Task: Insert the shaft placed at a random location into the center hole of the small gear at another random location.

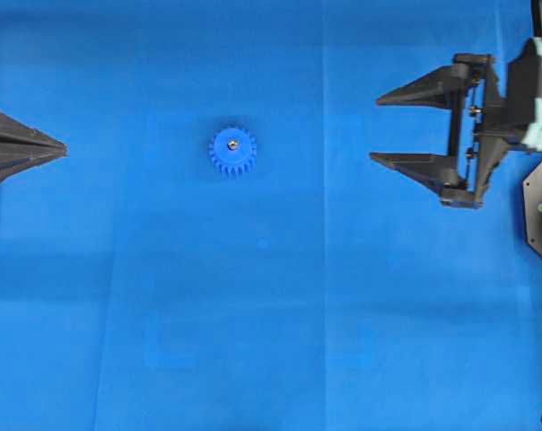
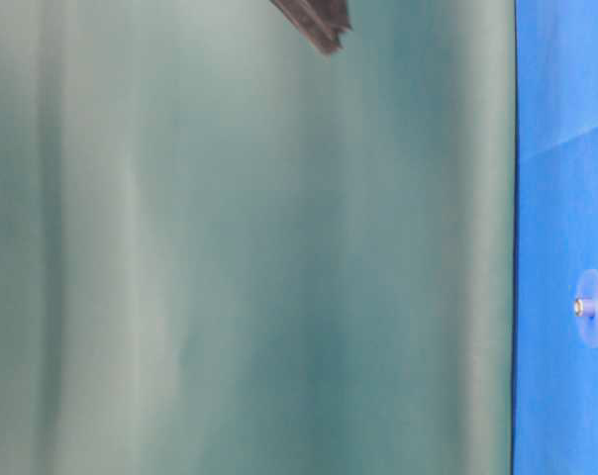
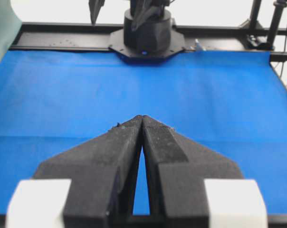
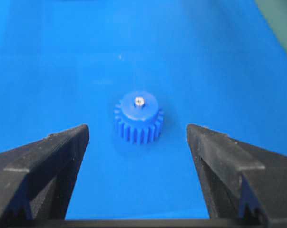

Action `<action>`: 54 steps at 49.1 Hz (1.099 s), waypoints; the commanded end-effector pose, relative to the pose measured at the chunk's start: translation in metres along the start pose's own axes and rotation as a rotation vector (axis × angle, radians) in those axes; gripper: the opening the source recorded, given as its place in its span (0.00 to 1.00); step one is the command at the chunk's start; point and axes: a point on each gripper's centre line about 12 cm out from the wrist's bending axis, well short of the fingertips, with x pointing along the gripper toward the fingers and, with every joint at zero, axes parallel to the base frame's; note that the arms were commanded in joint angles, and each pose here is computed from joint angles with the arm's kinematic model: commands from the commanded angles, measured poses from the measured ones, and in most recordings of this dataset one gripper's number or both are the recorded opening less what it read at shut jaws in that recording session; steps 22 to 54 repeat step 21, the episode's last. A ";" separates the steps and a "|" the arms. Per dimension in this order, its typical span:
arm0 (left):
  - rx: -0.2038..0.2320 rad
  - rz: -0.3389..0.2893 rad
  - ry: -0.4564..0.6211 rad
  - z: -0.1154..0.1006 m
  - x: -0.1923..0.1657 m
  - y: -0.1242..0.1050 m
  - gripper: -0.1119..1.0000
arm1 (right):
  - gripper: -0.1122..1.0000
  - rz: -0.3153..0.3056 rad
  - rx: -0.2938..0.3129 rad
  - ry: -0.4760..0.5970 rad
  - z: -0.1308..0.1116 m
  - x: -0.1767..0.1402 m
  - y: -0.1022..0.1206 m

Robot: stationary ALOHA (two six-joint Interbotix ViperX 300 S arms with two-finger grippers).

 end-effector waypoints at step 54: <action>0.000 0.021 0.008 -0.003 0.000 0.004 0.12 | 0.75 0.007 0.003 -0.025 0.008 -0.005 0.002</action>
